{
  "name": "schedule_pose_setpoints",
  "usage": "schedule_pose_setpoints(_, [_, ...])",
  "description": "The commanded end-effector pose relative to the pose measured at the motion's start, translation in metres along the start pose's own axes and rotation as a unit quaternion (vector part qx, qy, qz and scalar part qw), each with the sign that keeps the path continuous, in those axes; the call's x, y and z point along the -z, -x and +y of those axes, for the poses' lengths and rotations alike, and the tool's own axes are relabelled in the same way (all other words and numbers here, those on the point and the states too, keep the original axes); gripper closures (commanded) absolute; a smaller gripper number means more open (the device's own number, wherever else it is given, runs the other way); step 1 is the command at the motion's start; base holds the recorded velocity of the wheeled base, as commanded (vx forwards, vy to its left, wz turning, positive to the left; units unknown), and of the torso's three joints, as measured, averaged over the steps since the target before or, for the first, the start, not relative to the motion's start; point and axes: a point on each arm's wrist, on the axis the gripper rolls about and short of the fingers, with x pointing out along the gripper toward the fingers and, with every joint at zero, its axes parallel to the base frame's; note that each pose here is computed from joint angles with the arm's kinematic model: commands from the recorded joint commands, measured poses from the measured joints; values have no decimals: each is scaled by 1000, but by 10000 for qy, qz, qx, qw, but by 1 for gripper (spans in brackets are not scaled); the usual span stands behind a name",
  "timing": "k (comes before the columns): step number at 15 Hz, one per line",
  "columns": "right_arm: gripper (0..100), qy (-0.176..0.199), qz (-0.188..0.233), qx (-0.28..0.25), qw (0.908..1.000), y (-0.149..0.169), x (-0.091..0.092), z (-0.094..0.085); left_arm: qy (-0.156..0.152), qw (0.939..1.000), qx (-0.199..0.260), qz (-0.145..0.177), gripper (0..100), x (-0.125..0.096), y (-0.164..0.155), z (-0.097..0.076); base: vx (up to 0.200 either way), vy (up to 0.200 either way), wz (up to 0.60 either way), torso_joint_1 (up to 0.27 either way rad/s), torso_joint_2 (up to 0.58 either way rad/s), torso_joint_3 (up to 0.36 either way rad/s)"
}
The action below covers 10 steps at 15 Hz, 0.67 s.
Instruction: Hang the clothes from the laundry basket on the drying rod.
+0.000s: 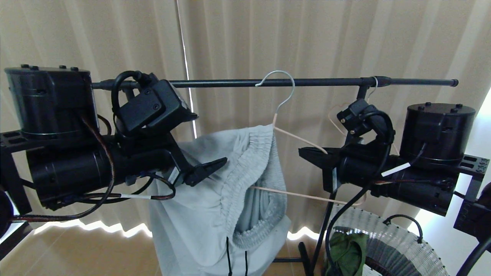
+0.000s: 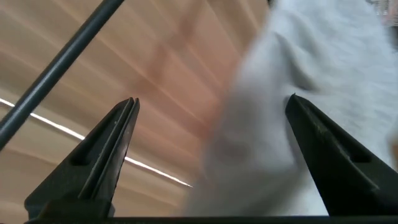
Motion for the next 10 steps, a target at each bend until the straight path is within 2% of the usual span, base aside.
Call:
schedule_pose_setpoints(1, [100, 64, 33, -149, 9999, -6, 3, 2, -11, 10000, 13, 32, 0, 1, -10, 2, 0, 0, 0, 0, 0, 0])
schedule_pose_setpoints(8, [100, 103, -169, -525, 9984, -5, 0, 6, -35, 10000, 52, 59, 0, 2, -17, 3, 0, 0, 0, 0, 0, 0])
schedule_pose_setpoints(9, [100, 105, -180, -578, 9981, -5, 0, 6, -33, 10000, 56, 66, 100, 2, -17, 2, 0, 0, 0, 0, 0, 0])
schedule_pose_setpoints(10, [100, 105, -183, -608, 9979, -4, 0, 6, -41, 10000, 56, 65, 100, 2, -17, 2, 0, 0, 0, 0, 0, 0])
